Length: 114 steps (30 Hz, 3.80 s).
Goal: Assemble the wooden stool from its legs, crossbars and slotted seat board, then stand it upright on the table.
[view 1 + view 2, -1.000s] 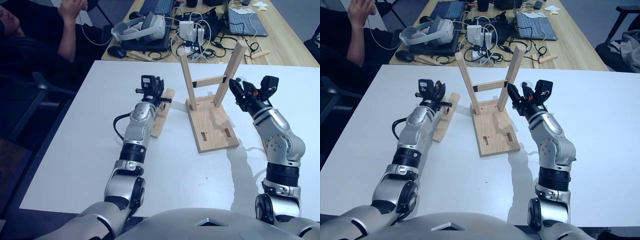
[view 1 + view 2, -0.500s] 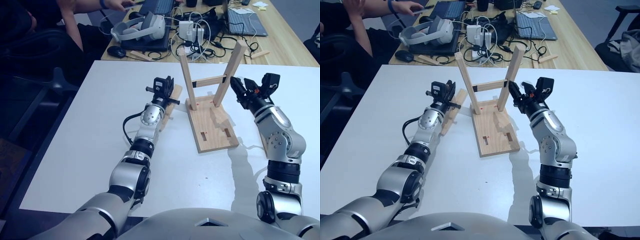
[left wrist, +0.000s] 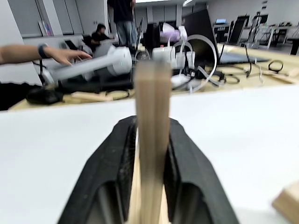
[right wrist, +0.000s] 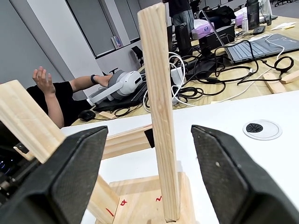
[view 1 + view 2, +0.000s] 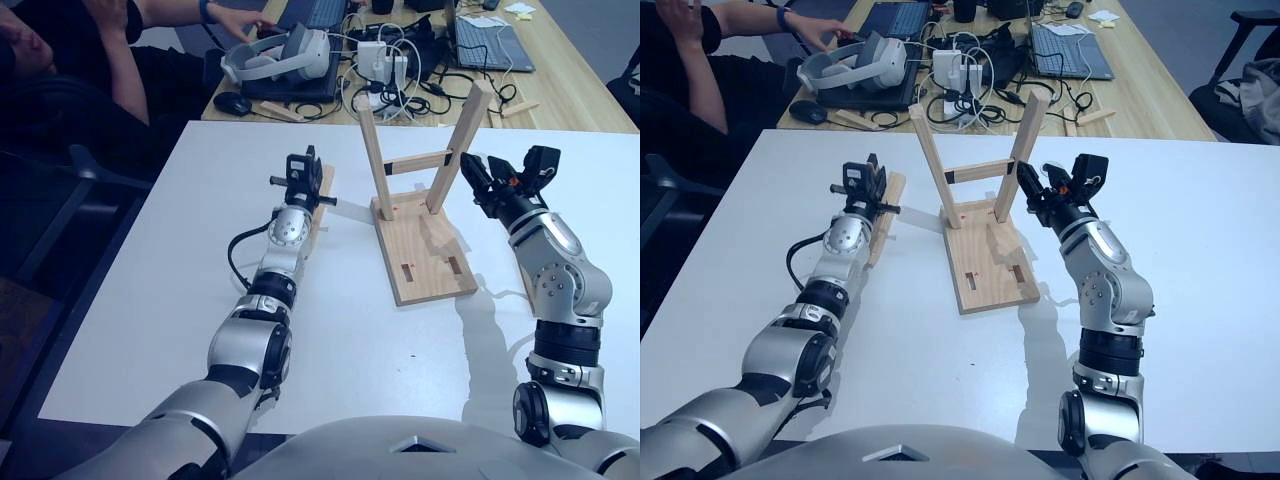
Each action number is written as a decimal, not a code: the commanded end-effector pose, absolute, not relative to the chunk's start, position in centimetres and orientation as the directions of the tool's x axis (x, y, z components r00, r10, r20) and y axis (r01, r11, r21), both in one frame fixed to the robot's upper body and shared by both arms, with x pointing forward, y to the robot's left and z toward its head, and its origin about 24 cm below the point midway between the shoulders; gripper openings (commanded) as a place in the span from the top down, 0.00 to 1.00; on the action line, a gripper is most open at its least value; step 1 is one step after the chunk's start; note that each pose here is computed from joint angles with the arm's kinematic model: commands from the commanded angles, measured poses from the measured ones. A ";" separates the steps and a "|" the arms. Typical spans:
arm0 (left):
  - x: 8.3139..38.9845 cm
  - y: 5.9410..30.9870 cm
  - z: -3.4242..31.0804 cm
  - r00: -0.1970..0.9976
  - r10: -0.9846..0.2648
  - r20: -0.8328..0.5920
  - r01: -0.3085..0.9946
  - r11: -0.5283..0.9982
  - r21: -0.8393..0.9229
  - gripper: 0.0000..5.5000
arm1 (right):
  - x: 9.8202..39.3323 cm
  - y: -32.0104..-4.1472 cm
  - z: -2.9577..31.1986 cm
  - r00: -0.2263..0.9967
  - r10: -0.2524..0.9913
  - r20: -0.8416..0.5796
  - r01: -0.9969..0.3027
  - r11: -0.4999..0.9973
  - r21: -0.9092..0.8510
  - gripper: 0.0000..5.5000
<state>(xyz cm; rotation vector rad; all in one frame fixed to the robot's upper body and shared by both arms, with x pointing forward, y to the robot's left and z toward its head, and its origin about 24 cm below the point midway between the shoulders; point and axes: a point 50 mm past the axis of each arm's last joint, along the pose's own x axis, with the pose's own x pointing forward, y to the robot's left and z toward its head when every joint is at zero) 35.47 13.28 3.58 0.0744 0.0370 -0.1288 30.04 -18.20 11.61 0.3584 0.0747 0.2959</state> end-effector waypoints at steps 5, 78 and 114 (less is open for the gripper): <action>35.7 13.2 6.9 0.980 -0.121 0.160 0.112 0.992 0.064 0.63 | 30.3 -18.1 11.5 0.951 0.307 -0.031 -0.272 0.883 0.382 0.40; 36.2 12.1 7.8 0.888 -0.288 -0.359 0.371 0.910 0.186 0.62 | 30.5 -17.4 11.7 0.962 0.272 0.005 -0.243 0.851 0.466 0.40; 39.7 17.2 10.7 0.692 -0.466 -0.551 0.498 0.861 -0.104 0.02 | 30.9 -16.7 12.1 0.967 0.253 0.030 -0.237 0.851 0.469 0.40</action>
